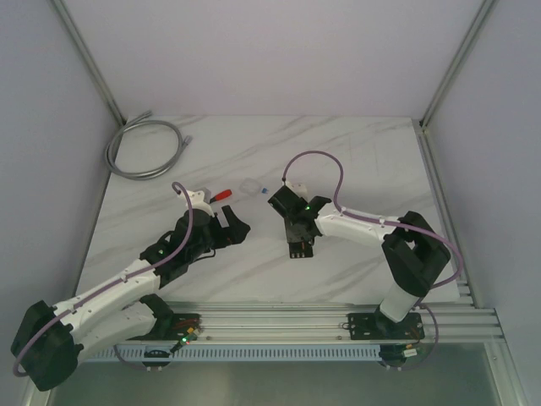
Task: Snap on the fuse box
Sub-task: Install the fuse at the fuse box base, then pick up the fuse from the center of the board.
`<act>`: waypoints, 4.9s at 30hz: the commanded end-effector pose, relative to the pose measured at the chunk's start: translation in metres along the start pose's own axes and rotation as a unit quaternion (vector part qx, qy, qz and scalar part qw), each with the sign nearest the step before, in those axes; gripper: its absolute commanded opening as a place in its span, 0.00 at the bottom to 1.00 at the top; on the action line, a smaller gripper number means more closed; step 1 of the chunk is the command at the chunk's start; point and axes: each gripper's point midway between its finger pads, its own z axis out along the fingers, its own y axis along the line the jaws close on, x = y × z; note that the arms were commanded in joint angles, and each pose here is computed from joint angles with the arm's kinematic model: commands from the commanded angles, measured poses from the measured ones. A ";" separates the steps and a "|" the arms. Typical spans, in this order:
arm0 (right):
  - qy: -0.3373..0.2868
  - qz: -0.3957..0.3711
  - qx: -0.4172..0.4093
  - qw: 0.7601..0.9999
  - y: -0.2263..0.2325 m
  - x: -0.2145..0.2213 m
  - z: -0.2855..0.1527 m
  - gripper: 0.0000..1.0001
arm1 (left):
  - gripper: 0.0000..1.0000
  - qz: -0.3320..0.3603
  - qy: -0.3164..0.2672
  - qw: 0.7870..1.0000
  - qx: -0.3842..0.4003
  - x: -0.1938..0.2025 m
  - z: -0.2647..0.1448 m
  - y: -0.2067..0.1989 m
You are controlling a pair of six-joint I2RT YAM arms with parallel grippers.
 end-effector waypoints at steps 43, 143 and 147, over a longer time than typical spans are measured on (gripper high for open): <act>0.129 0.020 0.061 0.990 -0.046 0.069 0.036 0.00 | 1.00 0.000 0.001 1.000 -0.003 0.000 -0.001 0.003; -0.031 -0.232 -0.111 0.966 -0.029 -0.134 0.109 0.36 | 1.00 -0.013 -0.002 1.000 -0.026 -0.009 0.001 0.012; -0.025 -0.237 -0.102 0.966 -0.031 -0.131 0.113 0.35 | 1.00 -0.014 -0.003 1.000 -0.026 -0.010 0.001 0.012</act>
